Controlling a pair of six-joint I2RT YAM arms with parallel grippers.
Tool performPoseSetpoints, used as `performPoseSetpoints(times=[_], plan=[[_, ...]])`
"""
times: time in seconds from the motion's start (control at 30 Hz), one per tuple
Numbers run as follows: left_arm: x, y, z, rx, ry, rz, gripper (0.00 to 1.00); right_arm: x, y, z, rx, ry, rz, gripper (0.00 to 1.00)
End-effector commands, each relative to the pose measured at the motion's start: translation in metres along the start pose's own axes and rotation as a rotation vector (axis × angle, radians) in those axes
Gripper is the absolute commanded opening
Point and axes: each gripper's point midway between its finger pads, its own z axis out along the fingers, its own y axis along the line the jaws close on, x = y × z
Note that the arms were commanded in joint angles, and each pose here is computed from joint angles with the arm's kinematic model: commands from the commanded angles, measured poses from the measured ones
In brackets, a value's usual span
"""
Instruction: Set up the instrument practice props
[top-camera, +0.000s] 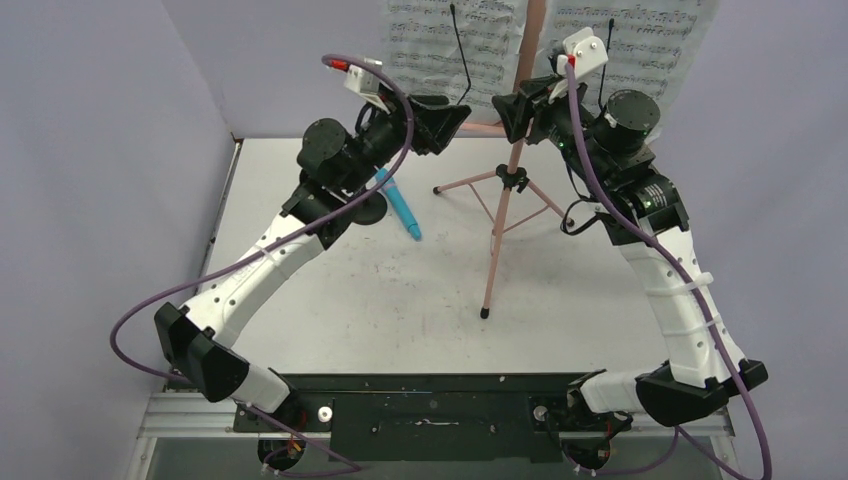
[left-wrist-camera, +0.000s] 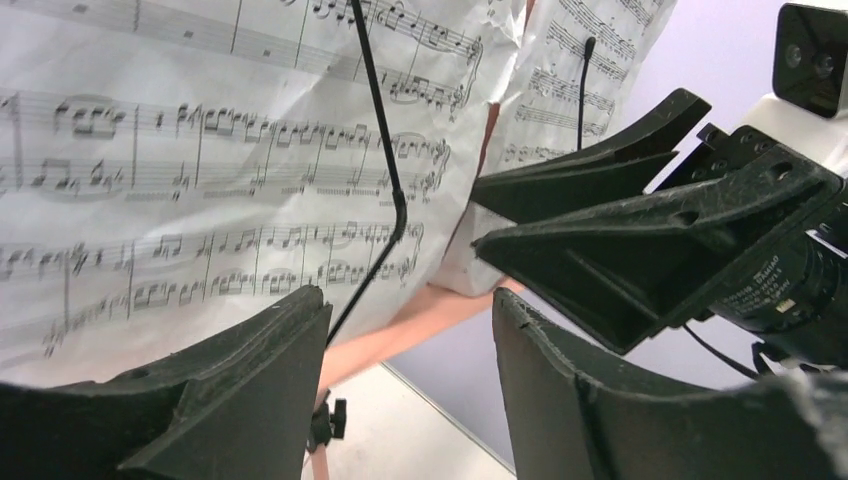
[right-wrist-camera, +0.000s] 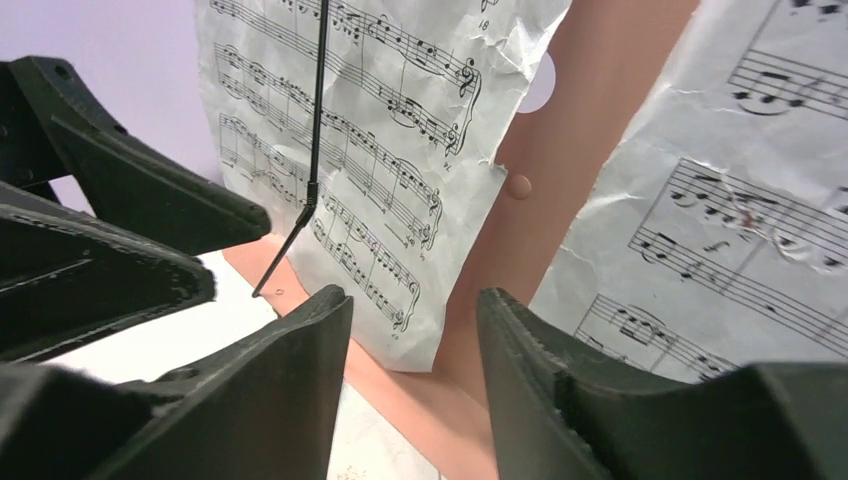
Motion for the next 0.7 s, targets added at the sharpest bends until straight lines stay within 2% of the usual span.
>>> performPoseSetpoints(times=[0.0, 0.1, 0.2, 0.3, 0.43, 0.57, 0.67], plan=[[-0.045, -0.029, -0.029, 0.046, -0.149, -0.017, 0.61, -0.038, 0.006, -0.024, -0.006, -0.139, 0.026, 0.53], [-0.047, -0.027, -0.049, 0.027, -0.18, -0.031, 0.68, -0.037, 0.012, -0.03, -0.034, -0.152, 0.039, 0.58], [-0.044, -0.025, -0.068, 0.01, -0.187, -0.037, 0.76, -0.033, 0.024, -0.038, -0.082, -0.158, 0.077, 0.71], [-0.036, -0.022, -0.087, -0.011, -0.184, -0.046, 0.83, -0.026, 0.038, -0.048, -0.145, -0.164, 0.109, 0.78], [-0.004, -0.002, -0.112, -0.071, -0.136, -0.079, 0.91, -0.003, 0.056, -0.059, -0.22, -0.141, 0.156, 0.86], [0.029, 0.022, -0.138, -0.159, -0.074, -0.084, 0.96, 0.017, 0.069, -0.076, -0.27, -0.113, 0.174, 1.0], [0.054, 0.045, -0.159, -0.249, -0.013, -0.064, 0.97, 0.033, 0.071, -0.087, -0.264, -0.095, 0.195, 0.9]])
